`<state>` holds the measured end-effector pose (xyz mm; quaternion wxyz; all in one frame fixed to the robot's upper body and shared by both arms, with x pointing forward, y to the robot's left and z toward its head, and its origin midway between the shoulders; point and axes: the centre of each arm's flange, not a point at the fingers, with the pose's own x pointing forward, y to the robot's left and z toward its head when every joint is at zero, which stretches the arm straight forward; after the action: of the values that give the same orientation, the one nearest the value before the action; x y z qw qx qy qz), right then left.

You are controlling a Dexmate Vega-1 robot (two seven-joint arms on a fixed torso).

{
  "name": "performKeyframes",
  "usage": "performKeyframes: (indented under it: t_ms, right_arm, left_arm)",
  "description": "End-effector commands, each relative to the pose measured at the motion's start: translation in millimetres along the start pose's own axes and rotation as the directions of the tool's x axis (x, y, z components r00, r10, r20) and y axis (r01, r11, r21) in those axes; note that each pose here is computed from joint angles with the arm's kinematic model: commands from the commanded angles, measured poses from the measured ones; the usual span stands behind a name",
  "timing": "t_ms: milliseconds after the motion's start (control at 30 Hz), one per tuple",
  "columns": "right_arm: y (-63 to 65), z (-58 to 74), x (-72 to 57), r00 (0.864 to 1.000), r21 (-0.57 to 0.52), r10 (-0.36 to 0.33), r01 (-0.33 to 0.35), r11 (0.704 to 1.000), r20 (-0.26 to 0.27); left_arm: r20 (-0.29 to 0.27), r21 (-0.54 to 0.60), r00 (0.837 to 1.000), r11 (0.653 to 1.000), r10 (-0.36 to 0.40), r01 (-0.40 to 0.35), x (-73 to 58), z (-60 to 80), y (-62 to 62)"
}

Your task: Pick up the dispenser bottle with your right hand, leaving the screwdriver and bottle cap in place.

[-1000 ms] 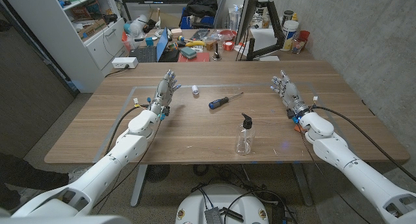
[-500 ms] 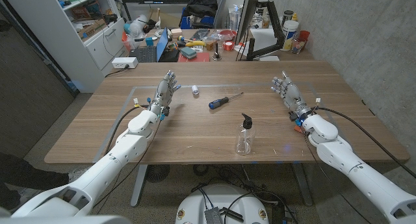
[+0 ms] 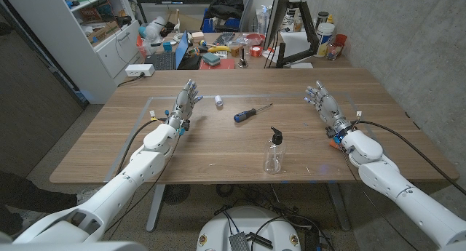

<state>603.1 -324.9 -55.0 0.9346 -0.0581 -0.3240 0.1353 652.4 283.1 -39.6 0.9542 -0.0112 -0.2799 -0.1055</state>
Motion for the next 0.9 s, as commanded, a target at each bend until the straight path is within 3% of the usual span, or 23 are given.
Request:
performKeyframes:
  t_ms: [33,500,900]
  right_arm:
    - [1.3,3.1,-12.3,1.000,-0.044,0.015,-0.015,0.999,-0.003]
    - [4.7,10.3,-29.0,0.999,-0.104,0.032,-0.030,0.994,0.017]
    - [2.6,4.8,-45.1,1.000,-0.108,0.025,-0.023,0.994,0.012]
  left_arm:
    - [-0.001,-0.005,1.000,1.000,0.004,-0.004,-1.7,-1.7,1.6]
    - [-0.003,-0.003,1.000,1.000,-0.003,0.003,-1.4,-2.4,-1.6]
    - [-0.007,-0.002,1.000,1.000,-0.002,0.002,-3.3,-3.2,-2.2]
